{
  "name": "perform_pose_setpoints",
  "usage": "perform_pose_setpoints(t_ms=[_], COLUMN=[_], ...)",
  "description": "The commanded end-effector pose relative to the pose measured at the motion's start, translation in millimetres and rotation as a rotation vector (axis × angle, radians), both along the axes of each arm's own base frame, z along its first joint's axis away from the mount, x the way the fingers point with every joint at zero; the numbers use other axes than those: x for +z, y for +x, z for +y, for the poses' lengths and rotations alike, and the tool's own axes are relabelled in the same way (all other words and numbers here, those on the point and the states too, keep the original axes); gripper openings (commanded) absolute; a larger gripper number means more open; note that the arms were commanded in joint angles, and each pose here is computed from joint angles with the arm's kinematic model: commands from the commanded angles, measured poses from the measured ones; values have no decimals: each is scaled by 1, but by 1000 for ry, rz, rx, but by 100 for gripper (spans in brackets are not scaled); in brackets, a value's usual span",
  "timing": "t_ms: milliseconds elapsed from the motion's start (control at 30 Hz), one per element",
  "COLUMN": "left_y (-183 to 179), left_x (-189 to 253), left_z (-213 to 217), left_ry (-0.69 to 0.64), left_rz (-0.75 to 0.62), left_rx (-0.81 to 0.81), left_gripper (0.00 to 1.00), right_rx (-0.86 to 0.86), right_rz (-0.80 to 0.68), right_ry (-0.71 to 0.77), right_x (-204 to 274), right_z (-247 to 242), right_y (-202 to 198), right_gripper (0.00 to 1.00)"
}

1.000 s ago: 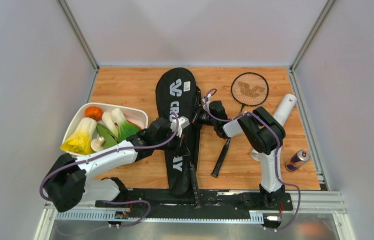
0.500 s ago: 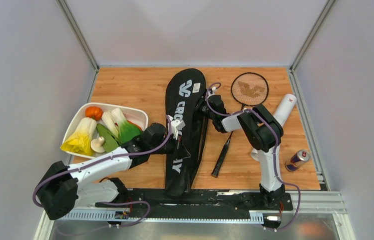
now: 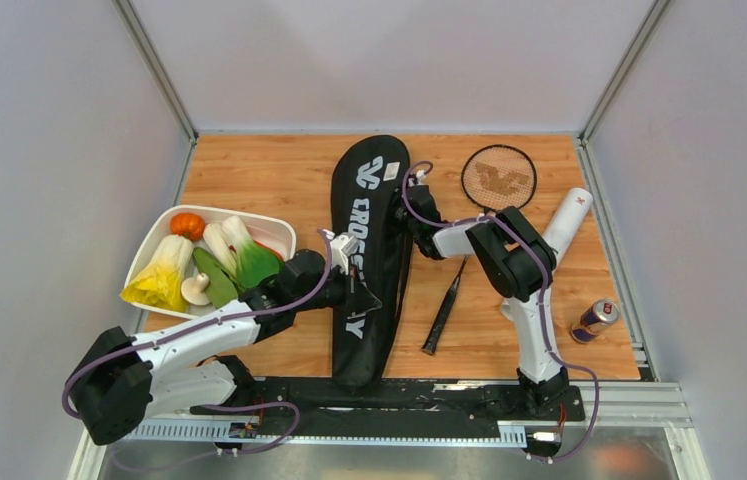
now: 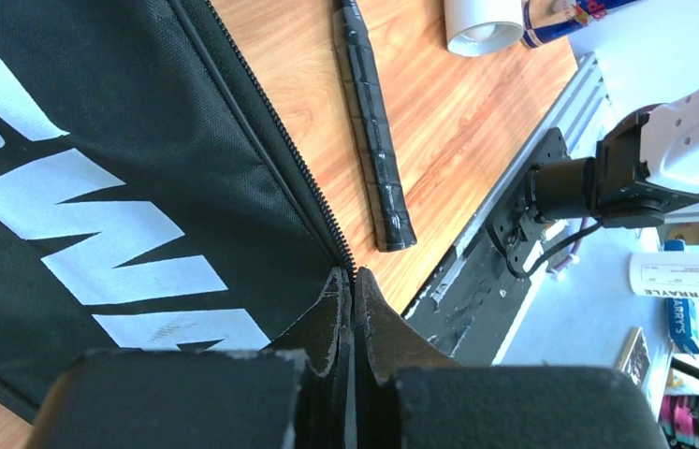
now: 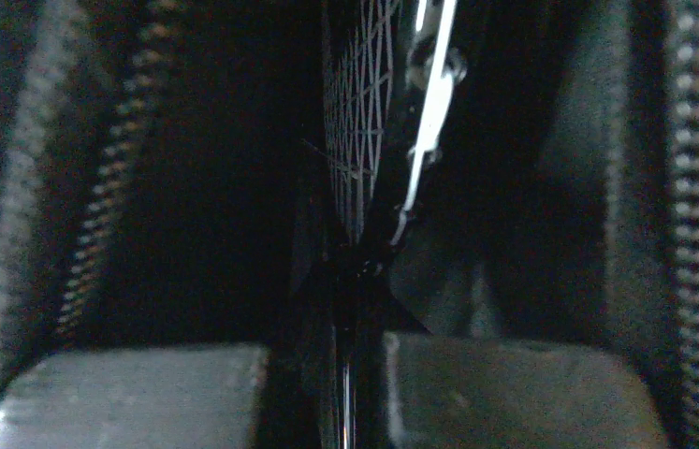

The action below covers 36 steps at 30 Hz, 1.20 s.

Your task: Pack up the badminton gear

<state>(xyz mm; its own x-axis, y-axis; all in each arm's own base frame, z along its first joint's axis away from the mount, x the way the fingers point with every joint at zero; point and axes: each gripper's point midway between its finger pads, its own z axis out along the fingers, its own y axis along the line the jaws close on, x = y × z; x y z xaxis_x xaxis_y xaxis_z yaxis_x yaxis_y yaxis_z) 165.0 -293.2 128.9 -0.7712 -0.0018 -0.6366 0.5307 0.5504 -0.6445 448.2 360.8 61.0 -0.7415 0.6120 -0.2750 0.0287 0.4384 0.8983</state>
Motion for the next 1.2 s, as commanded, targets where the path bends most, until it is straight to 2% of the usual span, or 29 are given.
perform_pose_setpoints(t_ms=[0,167,400,533,733,1000,1167], left_y=[-3,7,23,32,41,46,47], left_x=[0,-17,-39,-46,-40,-39,-40], left_z=[0,3,11,17,10,2,0], left_ry=[0,66,181,240,244,246,237], left_rz=[2,7,19,2,-32,-41,-38], left_rx=[3,43,121,153,144,127,126], left_gripper=[0,0,0,0,0,0,0], right_rx=[-79,-13,117,150,107,-95,-256], right_rz=[-29,-28,9,40,29,112,128], right_ry=[4,-62,-214,-282,-338,-463,-568], right_x=[14,20,23,21,40,37,29], right_z=[-2,-6,-25,-46,-84,-152,-197], right_y=[19,-5,-48,-68,-85,-124,-128], right_gripper=[9,33,51,53,54,58,59])
